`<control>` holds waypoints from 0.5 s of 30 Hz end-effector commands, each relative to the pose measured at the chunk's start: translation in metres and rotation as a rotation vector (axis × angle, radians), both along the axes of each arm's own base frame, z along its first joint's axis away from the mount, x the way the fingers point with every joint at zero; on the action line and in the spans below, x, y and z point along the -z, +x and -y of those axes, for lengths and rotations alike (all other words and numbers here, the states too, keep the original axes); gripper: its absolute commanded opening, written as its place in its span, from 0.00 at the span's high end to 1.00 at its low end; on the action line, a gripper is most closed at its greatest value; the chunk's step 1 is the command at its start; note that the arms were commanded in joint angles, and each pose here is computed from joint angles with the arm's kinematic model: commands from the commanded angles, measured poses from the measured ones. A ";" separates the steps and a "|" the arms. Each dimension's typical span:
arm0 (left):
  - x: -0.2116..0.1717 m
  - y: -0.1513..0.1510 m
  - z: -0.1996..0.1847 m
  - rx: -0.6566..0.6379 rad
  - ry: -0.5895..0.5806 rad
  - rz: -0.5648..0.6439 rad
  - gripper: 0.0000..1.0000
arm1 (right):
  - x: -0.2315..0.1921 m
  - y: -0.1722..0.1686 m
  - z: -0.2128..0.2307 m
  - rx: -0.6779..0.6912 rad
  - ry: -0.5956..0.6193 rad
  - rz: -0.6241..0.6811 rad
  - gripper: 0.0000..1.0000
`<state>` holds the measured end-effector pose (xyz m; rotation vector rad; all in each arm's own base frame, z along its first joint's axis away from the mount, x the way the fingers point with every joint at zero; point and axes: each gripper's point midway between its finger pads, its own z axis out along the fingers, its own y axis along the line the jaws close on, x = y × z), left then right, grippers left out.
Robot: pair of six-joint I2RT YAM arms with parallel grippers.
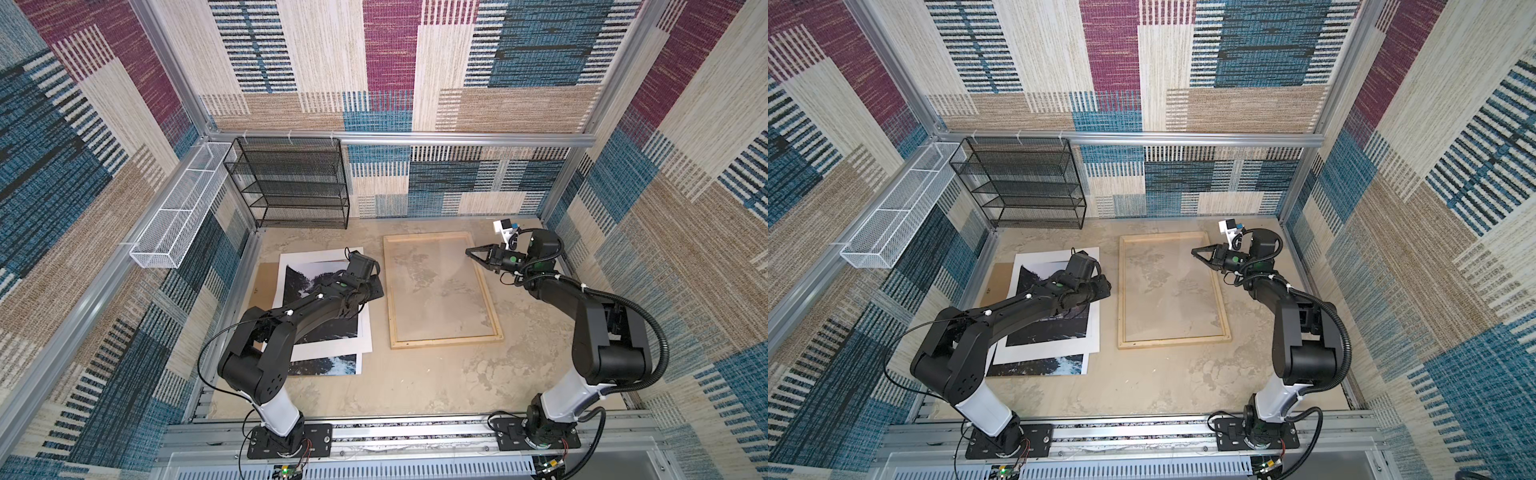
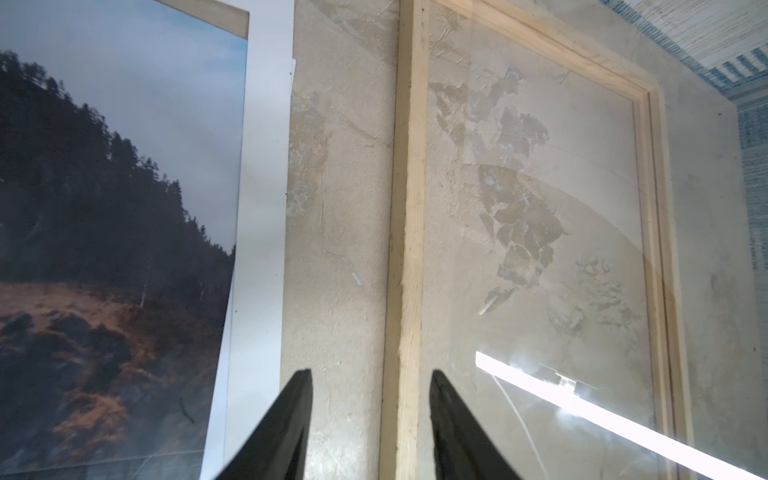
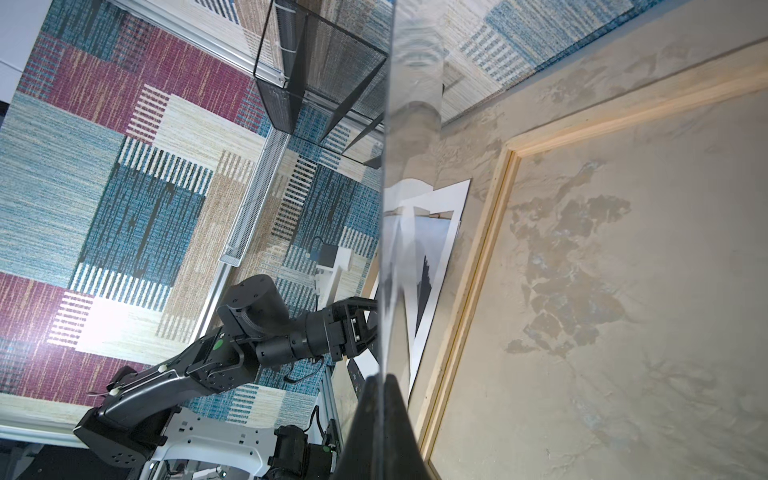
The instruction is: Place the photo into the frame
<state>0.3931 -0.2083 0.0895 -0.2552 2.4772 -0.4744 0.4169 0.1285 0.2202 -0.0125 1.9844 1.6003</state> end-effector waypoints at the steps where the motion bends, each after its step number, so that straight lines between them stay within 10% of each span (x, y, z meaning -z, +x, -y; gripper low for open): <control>1: 0.005 0.001 0.006 0.023 -0.016 -0.010 0.51 | -0.003 0.006 -0.004 0.022 0.029 0.007 1.00; 15: 0.018 0.001 0.014 0.035 -0.049 -0.044 0.51 | 0.056 0.009 -0.003 0.030 0.010 -0.085 1.00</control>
